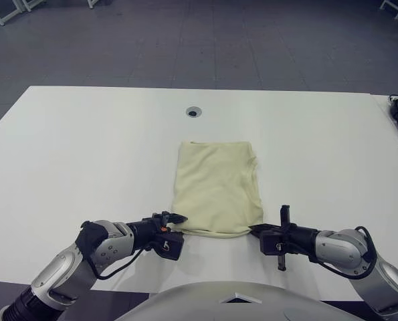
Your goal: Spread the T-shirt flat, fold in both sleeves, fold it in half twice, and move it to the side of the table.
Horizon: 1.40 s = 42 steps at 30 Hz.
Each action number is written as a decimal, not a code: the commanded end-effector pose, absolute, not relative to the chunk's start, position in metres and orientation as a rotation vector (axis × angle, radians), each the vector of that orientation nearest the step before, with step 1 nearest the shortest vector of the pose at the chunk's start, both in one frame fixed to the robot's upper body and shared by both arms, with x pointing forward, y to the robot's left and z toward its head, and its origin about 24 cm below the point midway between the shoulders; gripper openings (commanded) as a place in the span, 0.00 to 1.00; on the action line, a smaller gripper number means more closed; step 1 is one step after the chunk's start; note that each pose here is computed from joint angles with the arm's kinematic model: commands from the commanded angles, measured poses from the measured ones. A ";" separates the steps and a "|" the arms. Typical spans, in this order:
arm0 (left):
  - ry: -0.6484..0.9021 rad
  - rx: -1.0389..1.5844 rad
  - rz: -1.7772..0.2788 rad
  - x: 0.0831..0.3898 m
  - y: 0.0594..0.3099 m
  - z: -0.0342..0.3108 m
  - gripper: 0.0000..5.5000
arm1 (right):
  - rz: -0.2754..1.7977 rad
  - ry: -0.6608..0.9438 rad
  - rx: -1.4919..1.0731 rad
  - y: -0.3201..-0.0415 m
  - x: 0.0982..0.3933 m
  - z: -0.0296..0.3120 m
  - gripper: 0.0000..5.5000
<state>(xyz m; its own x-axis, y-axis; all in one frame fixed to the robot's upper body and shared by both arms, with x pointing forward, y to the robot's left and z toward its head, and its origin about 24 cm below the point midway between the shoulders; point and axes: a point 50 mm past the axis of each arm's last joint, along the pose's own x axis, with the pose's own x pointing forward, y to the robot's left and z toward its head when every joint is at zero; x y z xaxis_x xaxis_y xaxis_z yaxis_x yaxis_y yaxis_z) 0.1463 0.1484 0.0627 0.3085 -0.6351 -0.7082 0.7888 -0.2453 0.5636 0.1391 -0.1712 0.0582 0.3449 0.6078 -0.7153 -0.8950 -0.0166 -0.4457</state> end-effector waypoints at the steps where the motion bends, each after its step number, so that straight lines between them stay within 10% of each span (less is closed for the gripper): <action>1: 0.378 1.244 -1.366 0.142 0.165 0.039 0.23 | 1.245 0.436 -1.009 -0.176 0.135 0.049 0.00; 8: 0.384 1.221 -1.381 0.139 0.162 0.035 0.04 | 1.261 0.419 -1.011 -0.173 0.133 0.050 0.00; 28: 0.385 0.904 -1.685 0.112 0.185 0.092 0.03 | 1.619 0.598 -0.869 -0.193 0.079 0.099 0.00; 42: 0.376 0.481 -1.656 0.131 0.206 0.121 0.03 | 1.634 0.486 -0.815 -0.197 0.106 0.155 0.00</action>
